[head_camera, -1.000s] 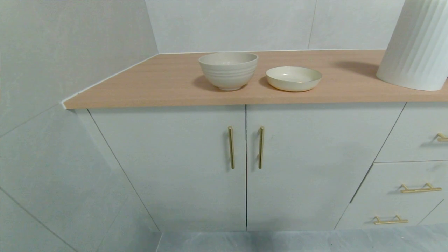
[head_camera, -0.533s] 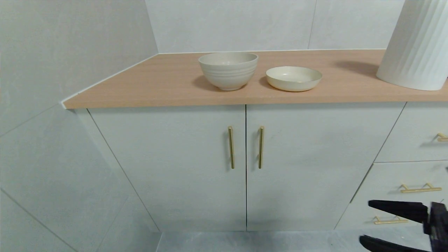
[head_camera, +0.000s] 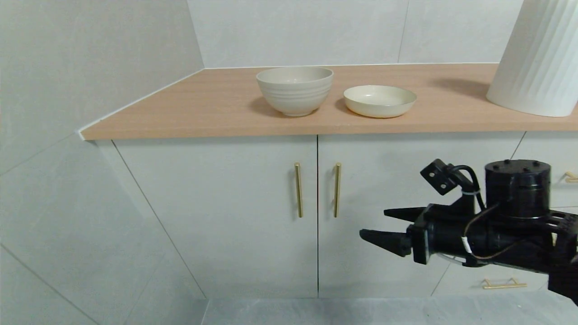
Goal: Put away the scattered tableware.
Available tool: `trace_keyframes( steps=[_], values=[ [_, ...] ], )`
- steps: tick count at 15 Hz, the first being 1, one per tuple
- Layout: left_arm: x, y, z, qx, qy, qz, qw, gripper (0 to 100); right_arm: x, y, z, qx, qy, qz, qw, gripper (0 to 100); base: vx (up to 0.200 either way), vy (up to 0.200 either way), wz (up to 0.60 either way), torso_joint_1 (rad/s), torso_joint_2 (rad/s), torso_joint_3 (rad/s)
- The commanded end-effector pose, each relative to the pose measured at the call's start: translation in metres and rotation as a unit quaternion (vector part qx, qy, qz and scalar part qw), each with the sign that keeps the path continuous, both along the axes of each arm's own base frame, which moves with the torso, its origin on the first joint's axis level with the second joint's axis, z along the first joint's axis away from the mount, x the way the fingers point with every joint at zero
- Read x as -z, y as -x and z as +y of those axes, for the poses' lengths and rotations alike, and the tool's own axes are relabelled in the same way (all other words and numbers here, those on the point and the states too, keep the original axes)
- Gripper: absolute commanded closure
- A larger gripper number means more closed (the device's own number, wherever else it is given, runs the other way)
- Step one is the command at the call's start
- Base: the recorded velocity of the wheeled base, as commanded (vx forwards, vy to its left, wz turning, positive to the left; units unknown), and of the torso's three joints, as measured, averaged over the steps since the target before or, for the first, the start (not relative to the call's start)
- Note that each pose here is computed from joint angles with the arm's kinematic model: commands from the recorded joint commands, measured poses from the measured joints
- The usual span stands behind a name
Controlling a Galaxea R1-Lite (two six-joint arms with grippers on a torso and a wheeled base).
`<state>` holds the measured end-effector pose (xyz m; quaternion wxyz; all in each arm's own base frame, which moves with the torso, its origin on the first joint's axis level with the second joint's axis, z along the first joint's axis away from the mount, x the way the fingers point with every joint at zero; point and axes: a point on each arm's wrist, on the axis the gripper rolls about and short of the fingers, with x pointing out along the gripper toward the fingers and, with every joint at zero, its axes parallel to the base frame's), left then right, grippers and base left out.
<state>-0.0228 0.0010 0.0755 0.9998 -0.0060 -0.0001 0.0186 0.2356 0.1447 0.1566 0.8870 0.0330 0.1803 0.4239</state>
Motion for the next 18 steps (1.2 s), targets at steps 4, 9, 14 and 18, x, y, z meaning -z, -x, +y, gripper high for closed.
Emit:
trace_keyframes(
  steps=[4,9,14,18],
  values=[
    [0.000,0.000,0.000,-0.001,0.000,0.000,1.0000,0,0.032,-0.031,0.035,-0.015,-0.013,0.036,0.999,0,0.000,0.000,0.00,0.000,0.00,0.000],
    [0.000,0.000,0.000,-0.001,0.000,0.000,1.0000,0,0.037,-0.049,0.047,0.005,-0.116,0.035,0.993,0,0.000,0.000,0.00,0.000,0.00,0.000],
    [0.000,0.000,0.000,-0.001,0.000,0.000,1.0000,0,0.041,-0.062,0.055,0.032,-0.134,0.021,0.990,0,0.000,0.000,0.00,0.000,0.00,0.000],
    [0.000,0.000,0.000,-0.001,0.000,0.000,1.0000,0,0.045,-0.062,0.072,0.050,-0.151,0.028,0.987,0,0.000,0.000,0.00,0.000,0.00,0.000]
  ],
)
